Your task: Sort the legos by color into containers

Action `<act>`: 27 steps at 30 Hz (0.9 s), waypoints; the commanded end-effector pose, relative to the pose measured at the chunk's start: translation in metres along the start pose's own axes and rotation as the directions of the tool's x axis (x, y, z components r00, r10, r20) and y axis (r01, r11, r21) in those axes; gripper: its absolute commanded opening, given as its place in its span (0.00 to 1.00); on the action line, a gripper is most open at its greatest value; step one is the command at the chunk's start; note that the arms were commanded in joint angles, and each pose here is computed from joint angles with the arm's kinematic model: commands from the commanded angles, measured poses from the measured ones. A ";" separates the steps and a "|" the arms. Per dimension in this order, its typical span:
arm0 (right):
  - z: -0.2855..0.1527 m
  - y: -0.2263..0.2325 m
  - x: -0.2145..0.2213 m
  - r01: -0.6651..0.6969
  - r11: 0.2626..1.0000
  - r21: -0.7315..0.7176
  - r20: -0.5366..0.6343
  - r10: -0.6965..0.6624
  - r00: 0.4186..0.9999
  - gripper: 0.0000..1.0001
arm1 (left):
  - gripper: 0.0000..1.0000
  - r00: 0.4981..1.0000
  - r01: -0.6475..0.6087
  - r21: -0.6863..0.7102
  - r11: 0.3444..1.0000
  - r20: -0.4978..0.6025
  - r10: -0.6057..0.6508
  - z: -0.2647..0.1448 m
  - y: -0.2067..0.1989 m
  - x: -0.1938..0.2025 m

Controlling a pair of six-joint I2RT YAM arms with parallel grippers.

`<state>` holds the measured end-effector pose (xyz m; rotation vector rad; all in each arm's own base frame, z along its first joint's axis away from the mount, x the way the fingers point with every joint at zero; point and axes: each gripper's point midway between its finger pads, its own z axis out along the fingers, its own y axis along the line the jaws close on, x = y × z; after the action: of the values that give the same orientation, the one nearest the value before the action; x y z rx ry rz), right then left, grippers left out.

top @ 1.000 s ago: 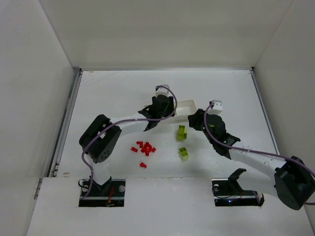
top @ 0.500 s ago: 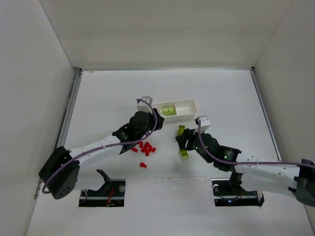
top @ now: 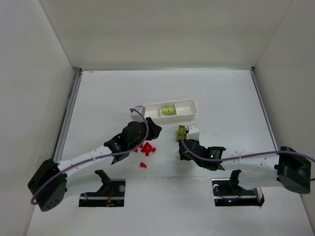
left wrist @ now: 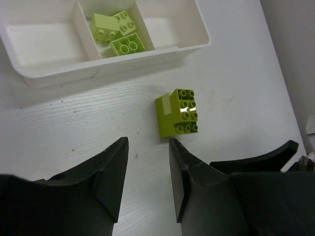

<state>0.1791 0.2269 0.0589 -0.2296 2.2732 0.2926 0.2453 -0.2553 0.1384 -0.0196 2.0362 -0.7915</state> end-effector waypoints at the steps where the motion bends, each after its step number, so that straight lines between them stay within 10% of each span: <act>1: -0.001 0.023 -0.017 -0.013 0.998 -0.062 0.029 0.015 0.999 0.55 | 0.35 0.999 0.026 0.034 0.999 0.018 -0.027 -0.009 -0.006 -0.001; 15: 0.011 0.016 -0.008 -0.010 0.999 -0.043 -0.003 0.010 1.000 0.52 | 0.36 0.998 0.056 0.040 0.998 -0.007 -0.056 -0.012 -0.003 0.006; 27: -0.004 0.014 -0.044 -0.125 0.989 -0.075 0.107 0.132 0.985 0.27 | 0.41 0.995 0.099 0.090 0.991 0.019 -0.101 -0.016 -0.018 -0.008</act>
<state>0.1831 0.2339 0.0544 -0.2306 2.2933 0.3271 0.2307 -0.2538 0.1341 -0.0508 2.0656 -0.8586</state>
